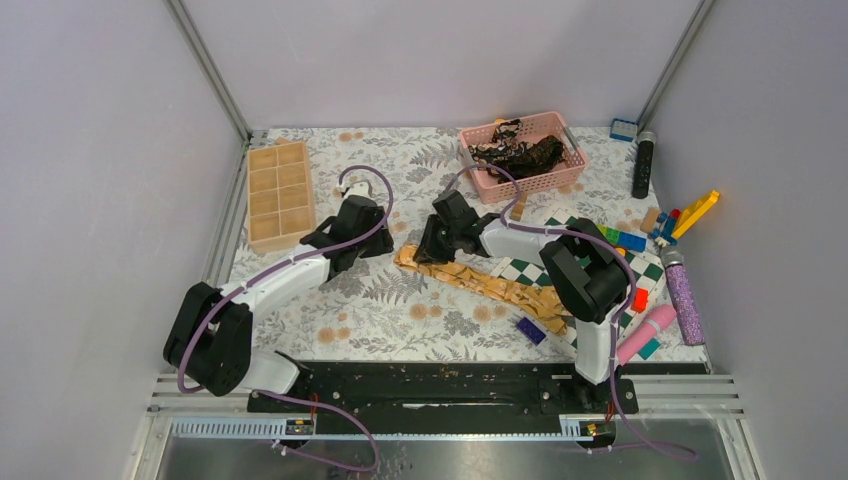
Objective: Roll the ties
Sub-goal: Roll the tie at the center of the board.
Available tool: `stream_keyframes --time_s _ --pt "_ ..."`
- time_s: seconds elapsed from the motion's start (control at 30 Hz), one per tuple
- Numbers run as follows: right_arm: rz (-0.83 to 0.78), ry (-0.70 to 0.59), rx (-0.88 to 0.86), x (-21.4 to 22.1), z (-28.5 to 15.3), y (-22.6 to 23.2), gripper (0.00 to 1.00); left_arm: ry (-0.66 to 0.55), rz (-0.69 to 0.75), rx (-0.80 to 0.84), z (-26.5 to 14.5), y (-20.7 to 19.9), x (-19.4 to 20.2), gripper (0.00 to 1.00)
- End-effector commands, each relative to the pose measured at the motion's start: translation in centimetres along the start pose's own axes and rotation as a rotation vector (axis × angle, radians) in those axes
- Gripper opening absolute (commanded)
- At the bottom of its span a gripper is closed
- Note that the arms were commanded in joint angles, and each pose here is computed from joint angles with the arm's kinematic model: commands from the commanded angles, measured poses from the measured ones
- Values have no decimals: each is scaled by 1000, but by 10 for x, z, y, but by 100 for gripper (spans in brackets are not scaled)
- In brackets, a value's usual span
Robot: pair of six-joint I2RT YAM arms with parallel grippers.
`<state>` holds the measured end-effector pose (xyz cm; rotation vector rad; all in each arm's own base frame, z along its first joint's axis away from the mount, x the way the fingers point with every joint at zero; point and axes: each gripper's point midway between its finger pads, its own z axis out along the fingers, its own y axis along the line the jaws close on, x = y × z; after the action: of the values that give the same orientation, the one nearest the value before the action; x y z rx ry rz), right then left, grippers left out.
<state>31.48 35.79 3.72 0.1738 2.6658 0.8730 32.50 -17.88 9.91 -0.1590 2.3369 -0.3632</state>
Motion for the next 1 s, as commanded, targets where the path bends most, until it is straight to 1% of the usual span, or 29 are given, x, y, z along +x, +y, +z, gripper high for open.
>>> stream_keyframes --time_s 0.0,0.2,0.43,0.57,0.67,0.77,0.87,0.97 --pt "1 -15 31 -1 4 -1 29 -30 -20 31 0 -5 -7 45" --pt "5 -5 66 1 7 -9 27 -21 -20 32 1 -5 -4 45" --pt "-11 6 94 2 7 -12 27 -21 -23 21 0 -2 -4 44" --pt "-51 -4 44 -3 -1 1 30 -24 -33 18 -3 -1 -7 44" --pt "-119 -35 -33 -11 -19 22 35 -36 -44 20 -8 -1 -13 44" --pt "-225 -79 -83 -22 -43 39 42 -54 -57 18 -15 1 -22 44" --pt "-392 -93 -125 -30 -59 55 52 -74 -85 -21 -20 13 -30 44" --pt "-583 -55 -155 -33 -62 66 67 -83 -122 -61 -26 30 -36 45"
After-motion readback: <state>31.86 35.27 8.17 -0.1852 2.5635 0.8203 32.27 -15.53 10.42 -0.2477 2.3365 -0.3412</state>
